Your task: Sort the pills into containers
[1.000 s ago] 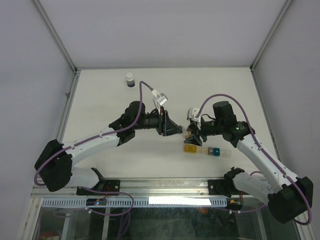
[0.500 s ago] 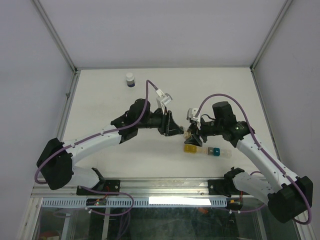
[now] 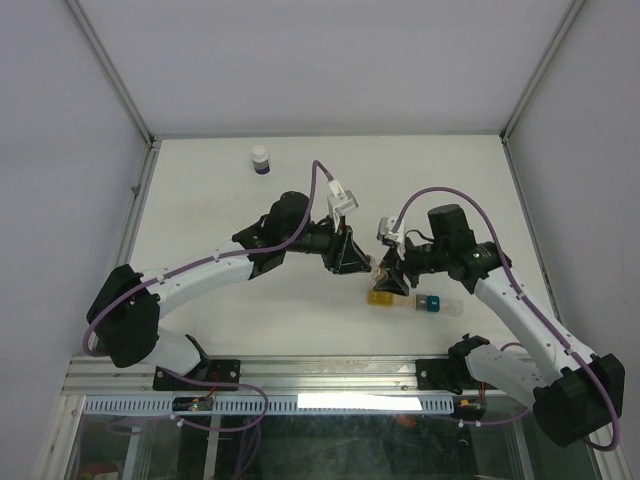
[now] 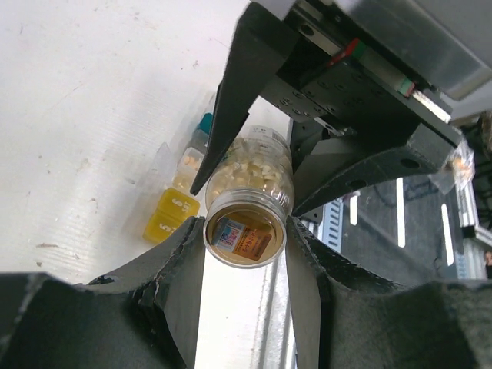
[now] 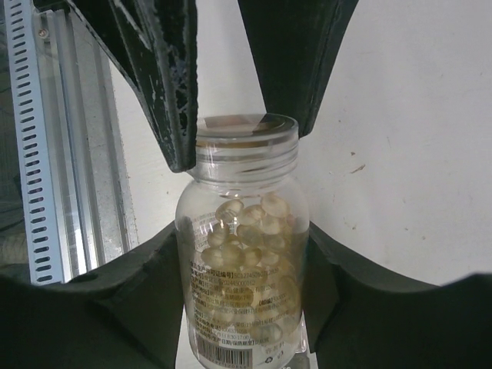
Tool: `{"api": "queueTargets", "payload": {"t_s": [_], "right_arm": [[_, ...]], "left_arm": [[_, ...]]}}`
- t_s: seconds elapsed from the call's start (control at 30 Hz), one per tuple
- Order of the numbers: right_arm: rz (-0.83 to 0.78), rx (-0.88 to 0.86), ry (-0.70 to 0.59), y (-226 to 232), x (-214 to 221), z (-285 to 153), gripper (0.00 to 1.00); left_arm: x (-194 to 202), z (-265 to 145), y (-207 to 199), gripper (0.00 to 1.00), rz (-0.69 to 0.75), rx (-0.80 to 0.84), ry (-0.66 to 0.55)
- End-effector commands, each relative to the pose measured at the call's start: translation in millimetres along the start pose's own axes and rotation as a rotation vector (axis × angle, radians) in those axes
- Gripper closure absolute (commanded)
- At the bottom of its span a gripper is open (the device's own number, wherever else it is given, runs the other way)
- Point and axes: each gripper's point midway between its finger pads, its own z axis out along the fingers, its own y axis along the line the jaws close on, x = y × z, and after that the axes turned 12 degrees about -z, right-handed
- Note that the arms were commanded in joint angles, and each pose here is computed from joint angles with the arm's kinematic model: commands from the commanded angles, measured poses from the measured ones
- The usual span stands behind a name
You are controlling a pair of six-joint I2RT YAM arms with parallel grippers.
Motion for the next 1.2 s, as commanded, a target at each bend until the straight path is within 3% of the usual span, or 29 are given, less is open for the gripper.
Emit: {"api": "queueTargets", "payload": {"t_s": [0.0, 0.33, 0.73, 0.9, 1.1, 1.17], "right_arm": [[-0.135, -0.001, -0.183, -6.7, -53.7, -8.7, 1.00], [-0.132, -0.007, -0.202, -5.1, -55.3, -11.0, 1.00], [-0.129, 0.000, -0.201, -6.7, -54.7, -12.2, 1.00], [-0.130, 0.001, -0.200, -7.4, -54.5, -12.1, 1.00], [-0.125, -0.002, -0.198, -7.1, -52.8, -11.6, 1.00], [-0.125, -0.002, -0.199, -7.2, -53.2, -11.7, 1.00]], "left_arm": [[13.3, 7.8, -17.5, 0.73, 0.187, 0.144, 0.091], [30.9, 3.4, -24.6, 0.74, 0.599, 0.350, 0.136], [7.7, 6.0, -25.0, 0.62, 0.676, 0.296, 0.080], [3.9, 1.2, -25.2, 0.46, 0.677, 0.259, 0.042], [-6.9, -11.8, -31.7, 0.17, 0.704, 0.210, -0.058], [-11.3, -14.7, -31.0, 0.03, 0.705, 0.185, -0.096]]}}
